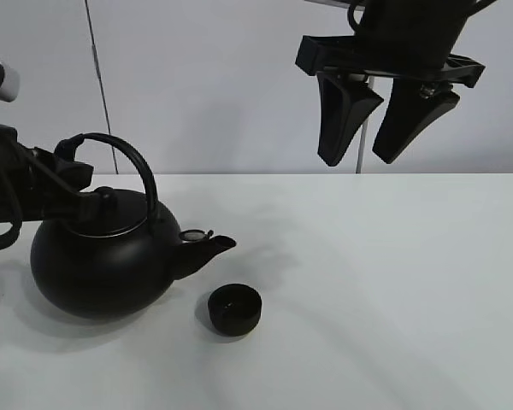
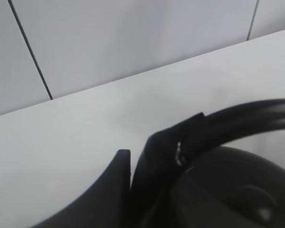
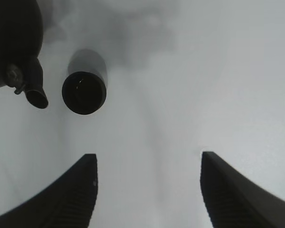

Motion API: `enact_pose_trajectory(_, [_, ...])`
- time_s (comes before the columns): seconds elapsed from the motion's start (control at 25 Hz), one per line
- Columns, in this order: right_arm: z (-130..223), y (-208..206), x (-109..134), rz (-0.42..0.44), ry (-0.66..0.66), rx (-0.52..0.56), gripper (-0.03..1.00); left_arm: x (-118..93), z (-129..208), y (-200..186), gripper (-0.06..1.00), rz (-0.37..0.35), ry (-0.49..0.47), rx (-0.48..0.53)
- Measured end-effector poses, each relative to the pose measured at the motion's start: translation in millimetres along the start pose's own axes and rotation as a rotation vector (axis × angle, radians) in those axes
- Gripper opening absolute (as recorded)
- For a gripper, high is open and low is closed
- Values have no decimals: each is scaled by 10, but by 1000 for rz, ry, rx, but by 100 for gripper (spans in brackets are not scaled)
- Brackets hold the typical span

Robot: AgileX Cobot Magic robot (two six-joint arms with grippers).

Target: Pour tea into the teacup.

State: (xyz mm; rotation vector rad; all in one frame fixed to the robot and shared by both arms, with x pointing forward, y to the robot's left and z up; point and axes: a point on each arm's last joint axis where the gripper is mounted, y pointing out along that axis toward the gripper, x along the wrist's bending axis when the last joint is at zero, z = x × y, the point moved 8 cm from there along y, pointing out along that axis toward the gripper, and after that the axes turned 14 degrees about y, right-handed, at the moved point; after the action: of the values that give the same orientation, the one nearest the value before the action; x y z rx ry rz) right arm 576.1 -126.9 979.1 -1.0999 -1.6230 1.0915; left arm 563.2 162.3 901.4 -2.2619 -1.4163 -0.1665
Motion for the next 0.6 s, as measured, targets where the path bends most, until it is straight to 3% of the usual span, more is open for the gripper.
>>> enact_pose_trajectory(0.6, [-3, 0, 0, 0, 0, -2, 43, -11, 34, 0, 12, 8, 129, 19])
